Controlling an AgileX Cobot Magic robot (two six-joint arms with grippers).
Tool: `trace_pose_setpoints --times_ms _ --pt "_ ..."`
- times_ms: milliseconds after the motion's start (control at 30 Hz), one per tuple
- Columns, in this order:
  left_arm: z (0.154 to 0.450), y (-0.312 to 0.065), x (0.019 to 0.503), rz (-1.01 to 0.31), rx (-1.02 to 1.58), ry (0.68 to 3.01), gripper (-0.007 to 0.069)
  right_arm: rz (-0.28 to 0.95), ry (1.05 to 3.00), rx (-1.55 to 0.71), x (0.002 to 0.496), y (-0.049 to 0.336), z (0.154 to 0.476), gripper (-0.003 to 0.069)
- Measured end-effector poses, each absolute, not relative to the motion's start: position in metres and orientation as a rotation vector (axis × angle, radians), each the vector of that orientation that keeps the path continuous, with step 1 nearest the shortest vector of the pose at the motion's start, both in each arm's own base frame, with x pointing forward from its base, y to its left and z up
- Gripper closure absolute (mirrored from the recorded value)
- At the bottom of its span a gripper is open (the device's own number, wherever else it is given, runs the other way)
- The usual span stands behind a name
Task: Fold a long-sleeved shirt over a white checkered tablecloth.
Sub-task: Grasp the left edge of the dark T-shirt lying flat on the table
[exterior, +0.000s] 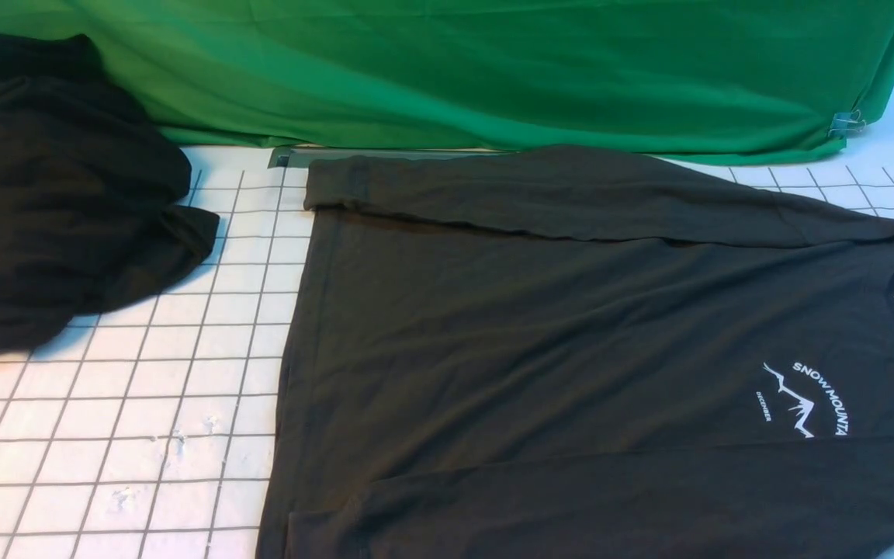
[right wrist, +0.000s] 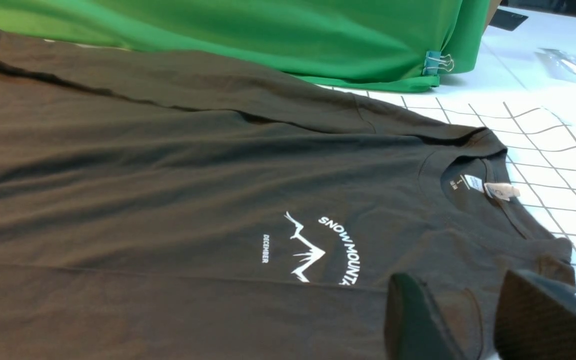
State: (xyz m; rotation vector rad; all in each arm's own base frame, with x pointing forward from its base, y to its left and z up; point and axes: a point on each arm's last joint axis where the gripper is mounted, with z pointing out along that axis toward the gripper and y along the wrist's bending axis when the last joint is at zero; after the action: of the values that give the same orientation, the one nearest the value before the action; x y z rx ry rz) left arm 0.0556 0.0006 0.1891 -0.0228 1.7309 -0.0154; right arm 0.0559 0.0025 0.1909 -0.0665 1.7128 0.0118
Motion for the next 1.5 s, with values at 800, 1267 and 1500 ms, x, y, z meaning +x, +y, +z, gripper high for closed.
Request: trace_pose_setpoints --times_ms 800,1267,1500 --pt "0.190 0.000 0.056 -0.017 -0.019 1.719 0.0606 0.011 1.713 -0.067 0.056 0.003 0.191 0.0416" --pt "0.207 -0.004 0.057 -0.961 -0.866 1.369 0.0606 0.297 1.619 0.212 0.057 0.004 0.199 0.0416" --pt "0.208 -0.004 0.057 -1.073 -0.971 1.308 0.0606 0.724 1.519 0.640 0.057 0.005 0.201 0.0416"
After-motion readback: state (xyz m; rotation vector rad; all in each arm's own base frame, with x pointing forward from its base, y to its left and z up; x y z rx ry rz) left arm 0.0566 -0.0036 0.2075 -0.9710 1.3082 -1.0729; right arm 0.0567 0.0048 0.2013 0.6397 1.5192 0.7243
